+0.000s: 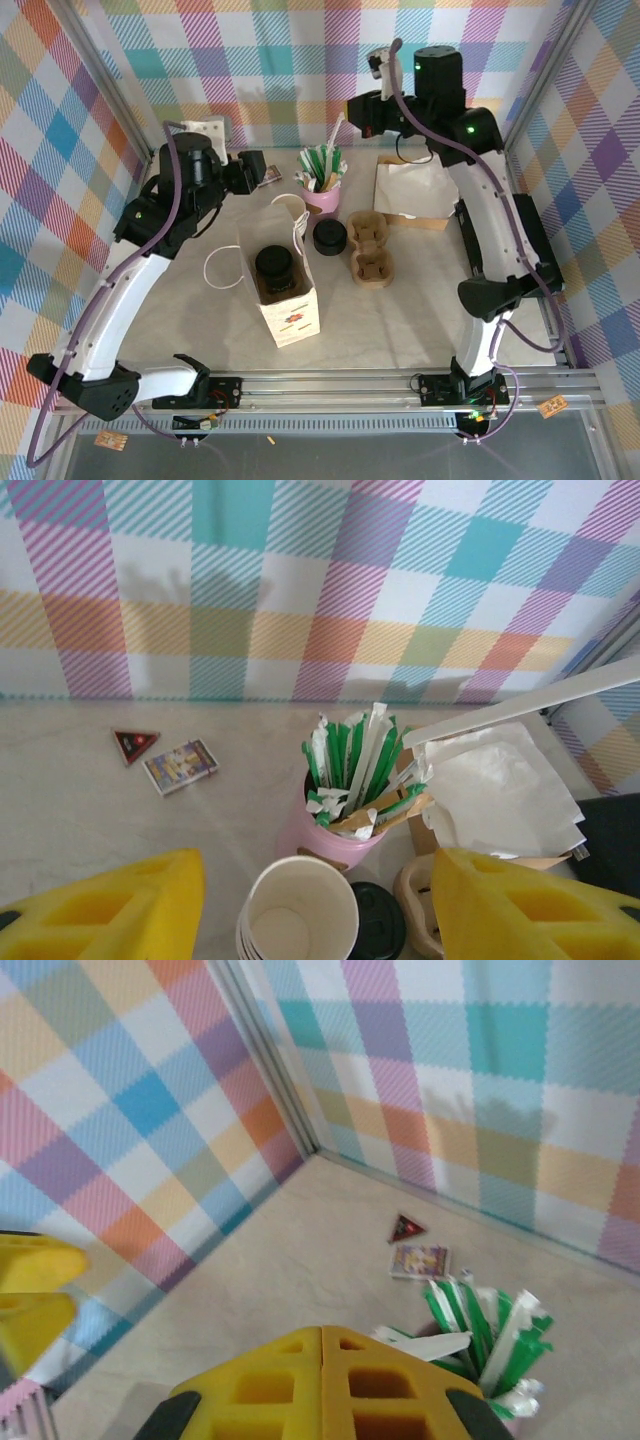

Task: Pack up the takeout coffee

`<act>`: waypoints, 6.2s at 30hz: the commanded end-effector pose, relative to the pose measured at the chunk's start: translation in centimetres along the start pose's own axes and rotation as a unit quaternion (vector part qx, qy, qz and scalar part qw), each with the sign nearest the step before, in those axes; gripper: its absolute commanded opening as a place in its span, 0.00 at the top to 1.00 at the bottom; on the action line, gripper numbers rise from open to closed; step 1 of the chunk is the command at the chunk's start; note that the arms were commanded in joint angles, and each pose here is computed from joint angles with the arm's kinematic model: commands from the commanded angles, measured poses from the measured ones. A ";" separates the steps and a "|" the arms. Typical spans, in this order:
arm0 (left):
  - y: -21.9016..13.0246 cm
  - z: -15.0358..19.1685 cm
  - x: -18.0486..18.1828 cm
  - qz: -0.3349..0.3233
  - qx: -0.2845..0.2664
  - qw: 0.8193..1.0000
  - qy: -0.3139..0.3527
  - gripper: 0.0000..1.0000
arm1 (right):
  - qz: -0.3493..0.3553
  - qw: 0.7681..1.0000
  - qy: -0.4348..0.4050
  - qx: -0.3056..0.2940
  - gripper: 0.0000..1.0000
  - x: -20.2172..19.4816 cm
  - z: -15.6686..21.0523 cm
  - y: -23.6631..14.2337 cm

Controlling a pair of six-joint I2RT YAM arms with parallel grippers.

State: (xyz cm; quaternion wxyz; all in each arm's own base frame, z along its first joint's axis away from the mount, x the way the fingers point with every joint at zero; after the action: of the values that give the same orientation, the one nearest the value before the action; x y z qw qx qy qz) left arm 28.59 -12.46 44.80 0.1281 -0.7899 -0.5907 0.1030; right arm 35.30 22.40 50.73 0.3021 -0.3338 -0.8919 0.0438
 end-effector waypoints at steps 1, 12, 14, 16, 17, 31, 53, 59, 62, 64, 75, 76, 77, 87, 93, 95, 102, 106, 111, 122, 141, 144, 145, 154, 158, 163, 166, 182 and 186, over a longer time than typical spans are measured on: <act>-1.7 -1.3 0.1 0.004 -0.042 0.999 0.022 0.39 | -0.084 0.995 -0.025 -0.051 1.00 4.9 -2.1 -5.0; -5.8 0.7 2.5 -0.062 -0.031 0.997 0.037 0.40 | -0.218 0.975 0.035 -0.007 1.00 10.7 -0.9 -11.0; -6.2 1.0 2.5 -0.060 -0.026 0.997 0.036 0.40 | -0.235 0.971 0.043 0.006 1.00 11.6 -0.4 -11.6; -6.4 1.1 2.3 -0.048 -0.025 0.998 0.036 0.41 | -0.246 0.968 0.049 0.015 1.00 12.3 0.0 -12.0; -6.5 1.1 2.1 -0.038 -0.026 0.998 0.035 0.41 | -0.258 0.965 0.052 0.023 1.00 12.8 0.2 -12.2; -6.1 2.4 2.0 -0.035 0.002 0.999 0.000 0.42 | -0.346 0.925 0.073 0.135 1.00 18.0 4.5 -10.0; -5.9 4.4 1.9 -0.029 0.028 0.999 -0.016 0.42 | -0.253 0.898 0.107 0.343 1.00 15.1 15.0 -1.1; -5.1 4.7 1.7 -0.026 0.041 0.999 -0.008 0.41 | -0.200 0.893 0.107 0.390 1.00 13.4 17.4 1.0; -4.7 4.8 1.6 -0.024 0.048 0.999 -0.002 0.41 | -0.177 0.887 0.102 0.415 1.00 12.9 18.8 1.7; -4.3 5.0 1.5 -0.024 0.053 0.998 0.001 0.41 | -0.160 0.884 0.092 0.431 1.00 12.6 19.8 2.0; -3.0 5.5 1.0 -0.007 0.075 0.997 0.024 0.41 | -0.123 0.859 0.065 0.493 0.97 13.2 24.2 3.0; -3.0 5.5 0.9 -0.006 0.076 0.997 0.025 0.41 | -0.116 0.858 0.063 0.497 0.91 13.1 24.5 3.1; -3.0 5.5 1.0 -0.008 0.077 0.997 0.027 0.40 | -0.110 0.858 0.058 0.498 0.84 13.1 24.7 3.2; -2.9 5.3 1.1 -0.014 0.073 0.996 0.043 0.39 | -0.099 0.866 0.045 0.488 0.69 13.4 24.3 3.3; -2.4 4.9 0.9 -0.010 0.073 0.996 0.060 0.38 | -0.103 0.868 0.043 0.484 0.69 13.6 24.0 3.6; -2.2 4.9 0.8 -0.007 0.074 0.995 0.063 0.38 | -0.103 0.870 0.040 0.481 0.69 13.7 23.9 3.5; -1.7 4.6 0.7 -0.005 0.069 0.995 0.067 0.38 | -0.092 0.888 0.013 0.450 0.68 13.7 22.5 3.4; -1.6 3.8 0.5 0.000 0.057 0.996 0.073 0.39 | -0.081 0.915 -0.005 0.396 0.64 13.3 20.0 2.9; -0.7 2.6 0.0 0.010 0.040 0.996 0.082 0.39 | -0.040 0.959 0.026 0.279 0.63 9.9 13.9 1.3; 3.5 -0.3 -3.4 0.086 0.016 0.993 0.073 0.39 | 0.259 0.958 0.118 0.019 0.50 -8.0 4.8 -4.1; 7.3 -1.4 -5.0 0.089 0.024 0.989 0.116 0.35 | 0.436 0.842 0.298 0.111 0.22 -34.4 9.5 3.3; 7.7 -1.1 -4.8 0.075 0.029 0.991 0.109 0.35 | 0.445 0.836 0.292 0.131 0.20 -36.3 11.1 4.5; 7.8 -0.9 -4.7 0.071 0.031 0.991 0.106 0.35 | 0.445 0.837 0.287 0.137 0.19 -36.8 11.6 4.9; 8.9 -0.3 -4.7 0.060 0.042 0.993 0.096 0.35 | 0.422 0.844 0.265 0.198 0.15 -39.5 15.2 7.3; 9.3 -0.5 -4.8 0.063 0.047 0.992 0.097 0.35 | 0.423 0.839 0.273 0.209 0.15 -40.2 16.2 7.8; 9.4 -0.7 -4.9 0.063 0.049 0.991 0.104 0.35 | 0.412 0.835 0.295 0.217 0.17 -40.6 17.4 8.6; 9.4 -0.7 -4.9 0.064 0.050 0.991 0.109 0.35 | 0.412 0.830 0.301 0.223 0.18 -40.8 18.1 9.0; 8.8 -0.2 -4.6 0.061 0.056 0.989 0.121 0.34 | 0.453 0.801 0.278 0.277 0.48 -41.4 21.1 9.2; 8.6 -0.3 -4.7 0.064 0.055 0.989 0.123 0.34 | 0.453 0.804 0.272 0.273 0.60 -41.2 20.6 9.0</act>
State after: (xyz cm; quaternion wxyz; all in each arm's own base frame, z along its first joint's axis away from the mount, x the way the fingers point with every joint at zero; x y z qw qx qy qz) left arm 36.26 -19.64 40.74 0.2471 -0.8206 -0.5115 0.0635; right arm 53.59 6.13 9.90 0.5617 -0.6033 -0.4719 0.3127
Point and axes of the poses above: each hand's point on the last joint's axis, 136 mm out from that joint toward the fingers, its own y axis out along the fingers, its own x axis along the line the jaws close on, z = x × y, the point moved 6 cm from there along -y, back along the fingers, and after that the axes turned 14 degrees about y, right-handed, at the moved point
